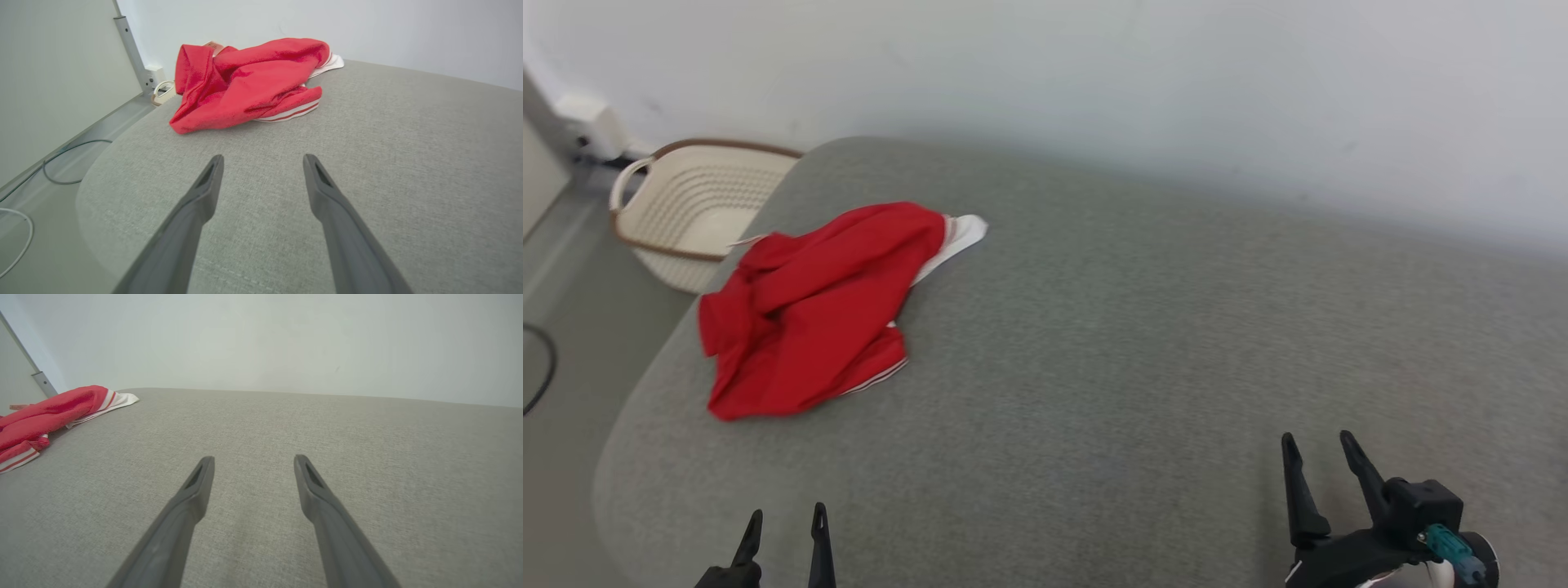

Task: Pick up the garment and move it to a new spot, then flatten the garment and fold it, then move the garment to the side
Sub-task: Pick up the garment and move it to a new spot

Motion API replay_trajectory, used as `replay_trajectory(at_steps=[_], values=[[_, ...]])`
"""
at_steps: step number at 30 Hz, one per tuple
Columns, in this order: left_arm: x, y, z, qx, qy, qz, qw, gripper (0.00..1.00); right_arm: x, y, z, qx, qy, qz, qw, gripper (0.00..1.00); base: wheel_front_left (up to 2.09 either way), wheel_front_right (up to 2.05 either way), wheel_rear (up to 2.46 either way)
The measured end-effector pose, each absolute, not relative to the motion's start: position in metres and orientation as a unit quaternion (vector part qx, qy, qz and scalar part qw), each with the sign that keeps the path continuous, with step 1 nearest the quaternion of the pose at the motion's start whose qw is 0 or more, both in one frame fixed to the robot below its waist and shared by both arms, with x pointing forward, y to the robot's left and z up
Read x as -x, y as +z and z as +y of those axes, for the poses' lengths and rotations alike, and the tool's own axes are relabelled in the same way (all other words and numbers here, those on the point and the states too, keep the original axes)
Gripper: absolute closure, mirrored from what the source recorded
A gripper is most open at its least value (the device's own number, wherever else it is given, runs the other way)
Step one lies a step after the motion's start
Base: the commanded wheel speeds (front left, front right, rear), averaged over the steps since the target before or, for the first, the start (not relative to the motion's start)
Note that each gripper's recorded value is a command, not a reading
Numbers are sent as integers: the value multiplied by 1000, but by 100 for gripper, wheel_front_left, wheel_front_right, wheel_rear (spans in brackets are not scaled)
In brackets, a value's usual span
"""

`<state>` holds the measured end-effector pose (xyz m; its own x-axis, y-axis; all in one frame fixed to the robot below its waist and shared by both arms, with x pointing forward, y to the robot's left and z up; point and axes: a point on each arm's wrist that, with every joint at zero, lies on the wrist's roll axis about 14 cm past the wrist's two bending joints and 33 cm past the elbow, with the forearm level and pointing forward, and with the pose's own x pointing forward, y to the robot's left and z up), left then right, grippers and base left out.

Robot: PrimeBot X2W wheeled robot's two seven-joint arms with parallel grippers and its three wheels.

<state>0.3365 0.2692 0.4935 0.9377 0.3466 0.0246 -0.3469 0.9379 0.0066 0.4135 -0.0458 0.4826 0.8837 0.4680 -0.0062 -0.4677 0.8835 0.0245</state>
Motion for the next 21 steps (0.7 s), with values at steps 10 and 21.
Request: replay_trajectory(at_steps=[10, 21], values=[[-294, 471, 318, 22, 251, 23, 968, 0, -420, 465, 26, -19, 334, 27, 942, 0, 0, 0, 0], [-368, 512, 350, -18, 209, -15, 978, 0, -447, 453, 5, -5, 323, 25, 946, 0, 0, 0, 0]])
